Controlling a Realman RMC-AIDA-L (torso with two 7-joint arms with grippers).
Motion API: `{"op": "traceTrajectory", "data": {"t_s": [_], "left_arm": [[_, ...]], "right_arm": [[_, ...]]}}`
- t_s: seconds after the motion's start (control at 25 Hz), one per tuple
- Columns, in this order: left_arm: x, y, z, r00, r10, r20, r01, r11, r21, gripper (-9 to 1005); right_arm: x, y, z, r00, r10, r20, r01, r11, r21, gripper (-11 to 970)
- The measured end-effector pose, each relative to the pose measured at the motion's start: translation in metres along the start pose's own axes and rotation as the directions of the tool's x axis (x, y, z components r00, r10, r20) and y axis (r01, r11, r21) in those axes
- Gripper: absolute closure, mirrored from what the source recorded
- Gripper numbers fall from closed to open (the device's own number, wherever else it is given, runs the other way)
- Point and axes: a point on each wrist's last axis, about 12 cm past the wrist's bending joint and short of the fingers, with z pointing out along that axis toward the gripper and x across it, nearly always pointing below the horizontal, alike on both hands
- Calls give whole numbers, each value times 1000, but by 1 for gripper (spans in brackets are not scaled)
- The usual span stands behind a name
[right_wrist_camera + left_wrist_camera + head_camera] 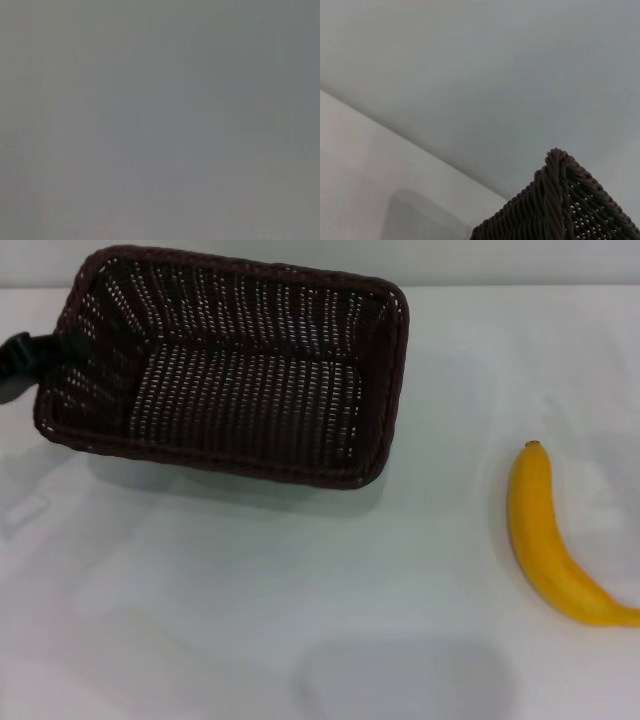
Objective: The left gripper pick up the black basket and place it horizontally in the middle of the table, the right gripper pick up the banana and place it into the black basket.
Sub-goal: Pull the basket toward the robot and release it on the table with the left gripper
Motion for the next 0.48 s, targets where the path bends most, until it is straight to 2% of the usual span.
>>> {"op": "traceTrajectory", "data": {"t_s": [0.16,0.48], "left_arm": [[18,5,7,997,-64,46,65,998,-14,803],[34,2,17,992,-122,42,122,993,4,797]], "right_arm": [[-1,-1,4,1000,-29,-4,29,1000,10,91],[-9,-5,14,997,-70,19,70,998,9,91]]}}
